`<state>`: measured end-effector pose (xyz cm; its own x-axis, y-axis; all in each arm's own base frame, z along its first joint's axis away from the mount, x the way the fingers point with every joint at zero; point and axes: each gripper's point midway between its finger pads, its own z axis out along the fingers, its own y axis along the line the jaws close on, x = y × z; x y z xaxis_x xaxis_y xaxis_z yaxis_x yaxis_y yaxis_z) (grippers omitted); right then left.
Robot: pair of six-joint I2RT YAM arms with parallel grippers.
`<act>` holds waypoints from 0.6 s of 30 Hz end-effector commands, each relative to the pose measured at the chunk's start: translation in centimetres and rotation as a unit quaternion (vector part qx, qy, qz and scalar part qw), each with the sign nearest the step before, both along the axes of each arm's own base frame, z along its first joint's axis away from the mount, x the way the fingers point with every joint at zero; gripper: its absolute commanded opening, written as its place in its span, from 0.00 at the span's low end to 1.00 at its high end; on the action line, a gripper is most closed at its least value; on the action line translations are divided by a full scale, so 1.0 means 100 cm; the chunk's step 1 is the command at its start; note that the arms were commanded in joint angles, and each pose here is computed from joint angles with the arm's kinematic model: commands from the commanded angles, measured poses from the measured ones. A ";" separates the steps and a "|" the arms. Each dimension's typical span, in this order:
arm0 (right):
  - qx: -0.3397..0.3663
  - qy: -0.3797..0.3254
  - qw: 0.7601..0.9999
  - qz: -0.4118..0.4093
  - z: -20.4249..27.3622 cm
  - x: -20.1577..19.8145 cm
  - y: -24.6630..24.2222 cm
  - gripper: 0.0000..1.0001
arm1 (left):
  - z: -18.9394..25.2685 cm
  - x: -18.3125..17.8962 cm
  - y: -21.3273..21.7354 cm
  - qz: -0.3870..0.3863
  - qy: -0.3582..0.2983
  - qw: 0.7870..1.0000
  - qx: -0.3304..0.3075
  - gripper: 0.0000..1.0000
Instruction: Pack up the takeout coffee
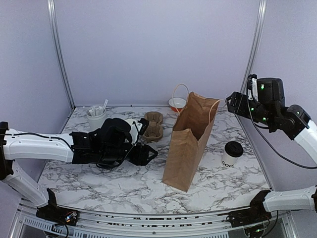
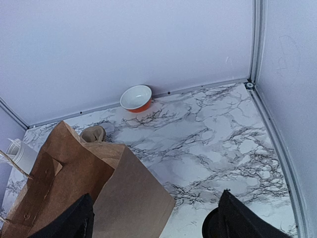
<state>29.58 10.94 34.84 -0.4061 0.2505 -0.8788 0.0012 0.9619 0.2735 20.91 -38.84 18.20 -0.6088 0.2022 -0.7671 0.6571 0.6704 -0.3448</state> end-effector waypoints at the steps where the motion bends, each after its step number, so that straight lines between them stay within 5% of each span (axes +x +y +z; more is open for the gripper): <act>1: 0.000 -0.014 1.000 -0.009 0.019 0.001 -0.005 0.84 | 0.003 0.030 0.020 0.055 0.022 0.998 0.010 0.60; 7: 0.006 -0.007 1.000 0.000 0.015 0.001 -0.001 0.84 | 0.002 0.070 0.014 0.113 0.044 0.992 0.018 0.61; 18: 0.014 -0.005 1.000 0.011 0.009 0.000 0.004 0.84 | -0.066 0.109 0.011 0.183 0.064 0.976 0.096 0.62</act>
<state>29.72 11.46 35.07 -0.4164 0.2528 -0.8733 -0.0149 0.9585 0.2846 30.53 -38.72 12.45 -0.7497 0.0984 -0.6545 0.3789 0.8746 -0.3025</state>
